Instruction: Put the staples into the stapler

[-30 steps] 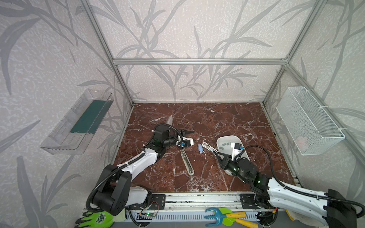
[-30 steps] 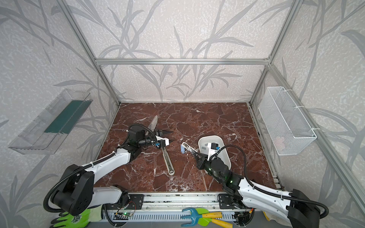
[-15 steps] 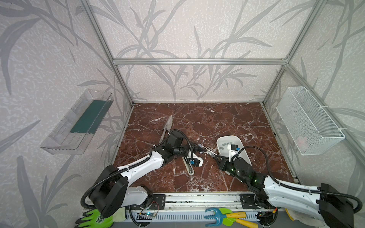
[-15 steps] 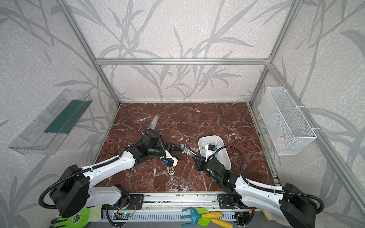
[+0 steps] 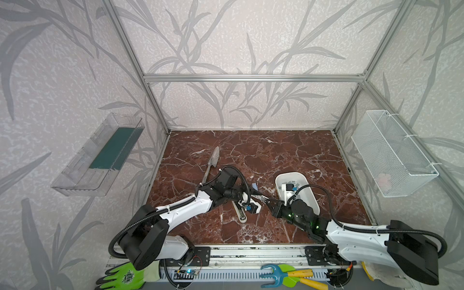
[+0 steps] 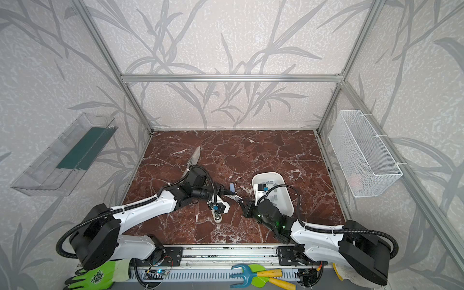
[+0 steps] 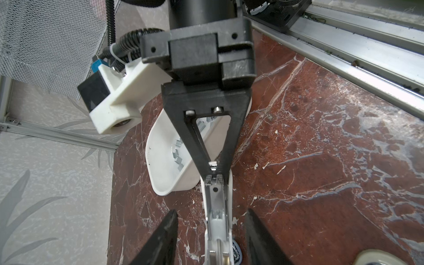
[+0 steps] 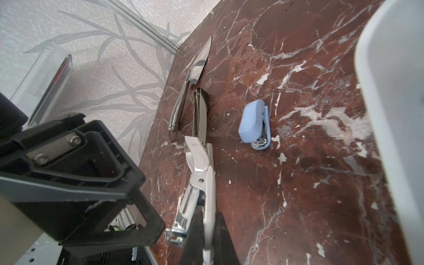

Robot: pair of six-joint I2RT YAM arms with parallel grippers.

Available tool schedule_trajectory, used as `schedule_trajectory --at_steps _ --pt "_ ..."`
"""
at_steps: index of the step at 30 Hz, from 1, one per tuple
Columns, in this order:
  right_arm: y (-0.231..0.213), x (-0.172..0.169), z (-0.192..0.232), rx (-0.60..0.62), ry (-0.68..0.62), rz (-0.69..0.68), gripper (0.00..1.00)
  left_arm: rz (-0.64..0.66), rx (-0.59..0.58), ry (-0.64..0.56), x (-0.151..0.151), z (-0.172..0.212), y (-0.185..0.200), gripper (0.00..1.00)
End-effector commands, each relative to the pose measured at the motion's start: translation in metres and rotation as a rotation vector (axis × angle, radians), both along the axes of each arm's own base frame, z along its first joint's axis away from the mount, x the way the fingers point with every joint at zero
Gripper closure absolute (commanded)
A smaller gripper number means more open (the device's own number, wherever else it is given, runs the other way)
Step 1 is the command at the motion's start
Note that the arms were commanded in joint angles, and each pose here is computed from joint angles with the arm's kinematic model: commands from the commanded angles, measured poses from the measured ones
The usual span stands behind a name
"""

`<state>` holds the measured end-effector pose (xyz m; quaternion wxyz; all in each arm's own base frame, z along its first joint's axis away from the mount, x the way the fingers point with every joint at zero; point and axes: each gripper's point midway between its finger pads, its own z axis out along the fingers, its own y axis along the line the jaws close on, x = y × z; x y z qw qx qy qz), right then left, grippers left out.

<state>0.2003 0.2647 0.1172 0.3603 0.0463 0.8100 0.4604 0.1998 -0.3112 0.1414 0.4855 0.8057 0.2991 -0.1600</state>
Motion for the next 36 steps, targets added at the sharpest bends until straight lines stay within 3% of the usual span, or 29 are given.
schedule_trajectory --at_steps 1,15,24,31,36 --pt "0.014 0.002 0.026 0.082 -0.039 0.017 1.00 -0.023 0.029 -0.013 -0.001 -0.003 -0.003 0.50" --pt "0.030 -0.008 0.030 0.119 -0.042 0.064 1.00 -0.009 0.084 0.040 -0.003 -0.019 -0.014 0.51" --pt "0.032 -0.011 0.029 0.141 -0.030 0.074 1.00 0.002 0.111 0.046 0.000 -0.026 -0.013 0.63" --pt "0.031 -0.015 0.034 0.144 -0.031 0.077 0.99 -0.017 0.117 0.051 -0.004 -0.024 -0.013 0.80" --pt "0.021 -0.013 0.037 0.135 -0.048 0.047 0.84 -0.036 0.131 0.048 -0.006 -0.027 -0.010 0.88"
